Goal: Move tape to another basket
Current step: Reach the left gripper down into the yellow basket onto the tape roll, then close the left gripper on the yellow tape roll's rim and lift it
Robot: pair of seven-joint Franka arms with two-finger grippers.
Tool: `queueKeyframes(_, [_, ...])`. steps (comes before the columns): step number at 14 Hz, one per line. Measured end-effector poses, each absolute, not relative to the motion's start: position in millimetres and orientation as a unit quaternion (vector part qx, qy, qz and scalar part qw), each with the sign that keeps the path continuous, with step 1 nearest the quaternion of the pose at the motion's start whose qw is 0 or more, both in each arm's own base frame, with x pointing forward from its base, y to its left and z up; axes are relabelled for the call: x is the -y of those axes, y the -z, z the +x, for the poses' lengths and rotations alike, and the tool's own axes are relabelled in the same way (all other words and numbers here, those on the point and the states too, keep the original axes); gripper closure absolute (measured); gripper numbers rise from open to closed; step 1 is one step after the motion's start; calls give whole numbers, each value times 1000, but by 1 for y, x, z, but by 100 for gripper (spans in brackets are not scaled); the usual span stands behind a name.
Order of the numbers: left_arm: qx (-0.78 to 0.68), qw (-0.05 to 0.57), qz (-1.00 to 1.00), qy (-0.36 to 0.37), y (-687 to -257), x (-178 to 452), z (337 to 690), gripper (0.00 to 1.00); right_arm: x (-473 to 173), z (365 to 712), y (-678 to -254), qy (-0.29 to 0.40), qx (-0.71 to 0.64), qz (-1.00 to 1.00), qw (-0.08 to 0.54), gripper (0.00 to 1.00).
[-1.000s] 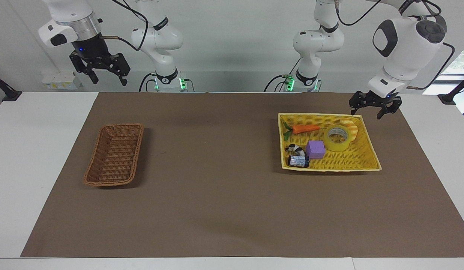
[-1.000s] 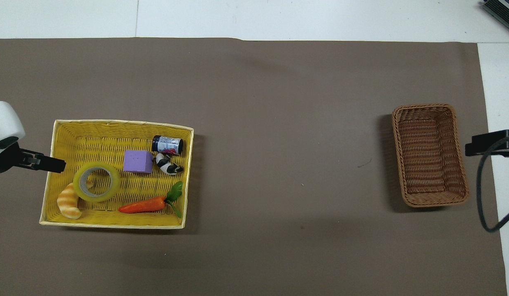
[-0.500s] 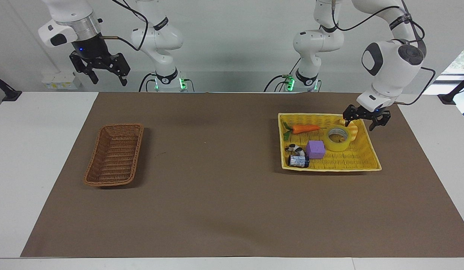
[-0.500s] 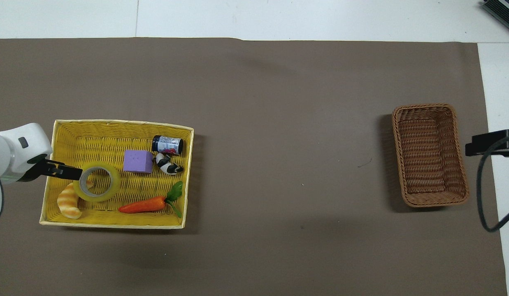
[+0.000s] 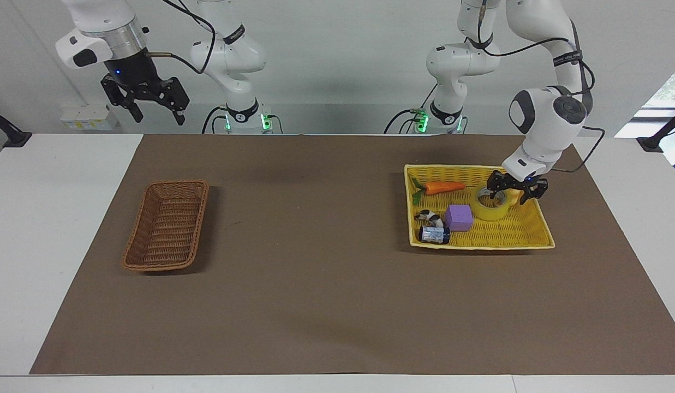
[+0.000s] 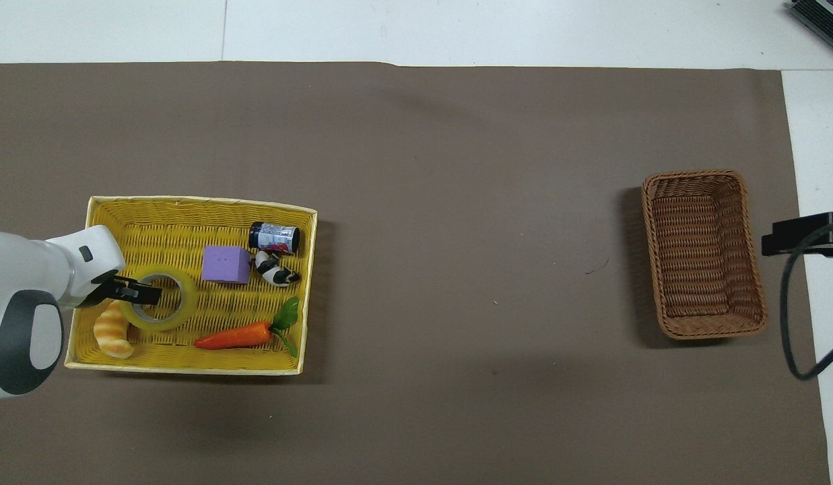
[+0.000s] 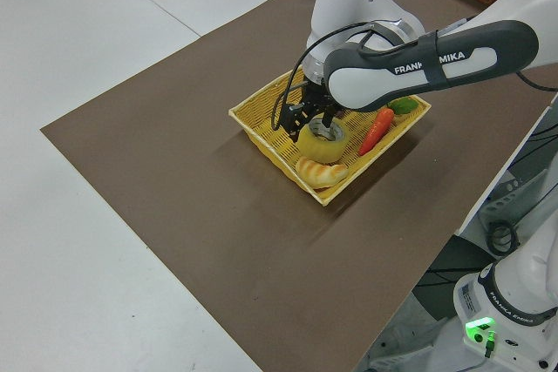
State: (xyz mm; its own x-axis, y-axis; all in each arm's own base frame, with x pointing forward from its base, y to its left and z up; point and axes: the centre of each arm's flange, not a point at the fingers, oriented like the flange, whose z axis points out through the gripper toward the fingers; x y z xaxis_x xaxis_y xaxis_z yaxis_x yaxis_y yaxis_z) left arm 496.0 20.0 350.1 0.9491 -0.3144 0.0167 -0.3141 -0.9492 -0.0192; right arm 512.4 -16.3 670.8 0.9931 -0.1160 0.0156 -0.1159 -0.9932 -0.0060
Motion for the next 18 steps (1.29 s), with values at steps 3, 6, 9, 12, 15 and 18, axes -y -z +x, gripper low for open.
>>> queueKeyframes(3, [-160,10,-987,22,-318,-21,484,49,16,512,-671,8,-58,-998,3,0])
queueKeyframes(6, [-161,12,-986,30,-316,-23,485,77,17,512,-671,8,-59,-998,3,0])
queueKeyframes(9, [-161,12,-986,32,-323,-22,490,77,21,512,-671,8,-63,-998,3,0])
queueKeyframes(12, [-165,10,-986,20,-348,-19,505,77,17,512,-671,8,-59,-998,3,0])
queueKeyframes(15, [-164,10,-986,17,-389,-19,524,77,9,512,-671,8,-51,-999,2,0])
queueKeyframes(18, [-159,10,-987,15,-434,-19,539,77,8,512,-671,8,-50,-999,2,0])
